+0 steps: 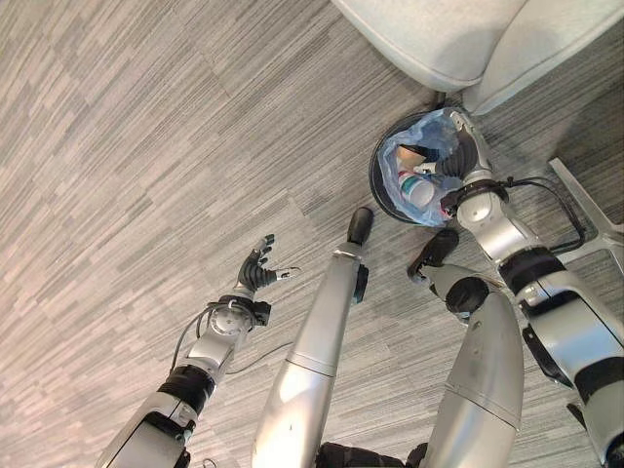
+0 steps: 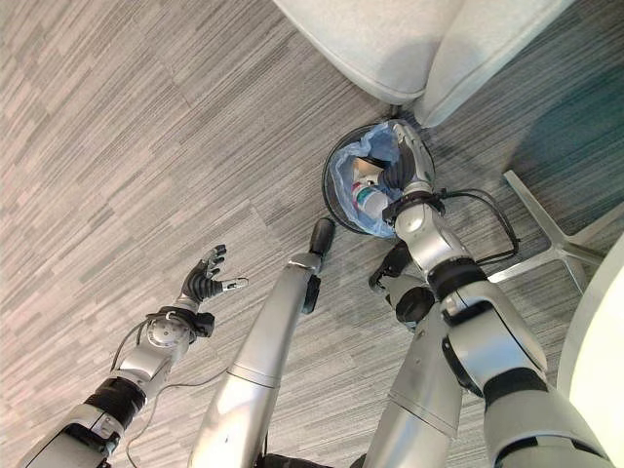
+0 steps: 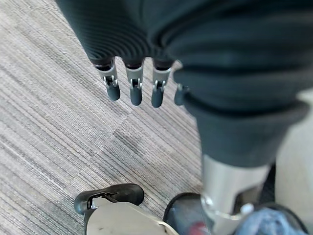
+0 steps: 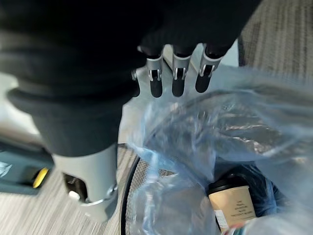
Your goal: Gather garbage on tea table into small bin, then transfer packed bag to large trash can.
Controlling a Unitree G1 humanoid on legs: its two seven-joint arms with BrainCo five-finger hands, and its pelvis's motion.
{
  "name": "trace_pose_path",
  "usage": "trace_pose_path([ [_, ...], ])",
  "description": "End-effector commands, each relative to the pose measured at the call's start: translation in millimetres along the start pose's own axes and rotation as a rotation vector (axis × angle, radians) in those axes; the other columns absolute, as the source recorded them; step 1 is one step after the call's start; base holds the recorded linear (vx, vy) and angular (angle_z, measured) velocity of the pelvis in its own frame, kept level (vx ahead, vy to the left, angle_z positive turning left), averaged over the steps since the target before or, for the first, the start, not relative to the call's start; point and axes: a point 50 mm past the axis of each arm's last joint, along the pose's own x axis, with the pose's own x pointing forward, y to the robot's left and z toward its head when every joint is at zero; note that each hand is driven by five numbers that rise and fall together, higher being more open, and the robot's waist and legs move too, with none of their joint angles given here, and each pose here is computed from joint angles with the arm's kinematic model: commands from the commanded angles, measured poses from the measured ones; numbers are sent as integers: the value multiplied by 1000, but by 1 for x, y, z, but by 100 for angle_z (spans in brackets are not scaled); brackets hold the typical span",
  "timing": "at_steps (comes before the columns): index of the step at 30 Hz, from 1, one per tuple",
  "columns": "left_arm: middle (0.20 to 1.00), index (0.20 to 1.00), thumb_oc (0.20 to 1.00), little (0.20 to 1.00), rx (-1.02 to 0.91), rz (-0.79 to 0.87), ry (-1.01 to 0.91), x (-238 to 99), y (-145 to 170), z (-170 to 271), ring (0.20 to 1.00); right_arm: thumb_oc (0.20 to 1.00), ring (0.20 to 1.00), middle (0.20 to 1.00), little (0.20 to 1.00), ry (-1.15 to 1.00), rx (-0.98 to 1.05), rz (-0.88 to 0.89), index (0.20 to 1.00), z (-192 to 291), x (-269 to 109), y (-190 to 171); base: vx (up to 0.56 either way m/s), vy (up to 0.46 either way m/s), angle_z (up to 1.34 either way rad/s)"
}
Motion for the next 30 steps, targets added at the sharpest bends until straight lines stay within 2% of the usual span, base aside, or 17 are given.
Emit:
trace_pose_path([
  [1, 1000, 1000, 1000, 1000, 37, -9, 92, -21, -6, -33, 1000, 1000, 1000, 1000, 1000, -156, -212, 59, 1000, 3, -15, 13, 10, -26, -8],
  [8, 1000, 1000, 1000, 1000, 77, -2, 97, -24, 2, -38, 1000, 1000, 1000, 1000, 1000, -242, -588, 200, 1000, -7, -16, 22, 4, -10, -3],
  [11, 1000, 1000, 1000, 1000, 83, -10, 84, -22, 5, -34, 1000, 1000, 1000, 1000, 1000, -165, -829, 321, 1000, -31, -13, 30, 41, -39, 1],
  [16, 1000, 1000, 1000, 1000, 98, -38, 58, -18, 2, -28, 1000, 1000, 1000, 1000, 1000, 14, -914, 468, 1000, -69, -32, 45, 22, -47, 13],
  [17, 1000, 1000, 1000, 1000, 100, -38, 53, -17, 1, -26, 1000, 200, 200, 200, 200, 31, -898, 486, 200, -72, -35, 49, -7, -30, 6],
  [22, 1000, 1000, 1000, 1000, 101, -40, 42, -13, -1, -22, 1000, 200, 200, 200, 200, 36, -835, 477, 200, -70, -37, 52, -9, -6, -1],
  [30, 1000, 1000, 1000, 1000, 101, -33, 56, -12, 0, -23, 1000, 200, 200, 200, 200, -20, -698, 350, 200, -50, -21, 33, -49, -21, -7],
])
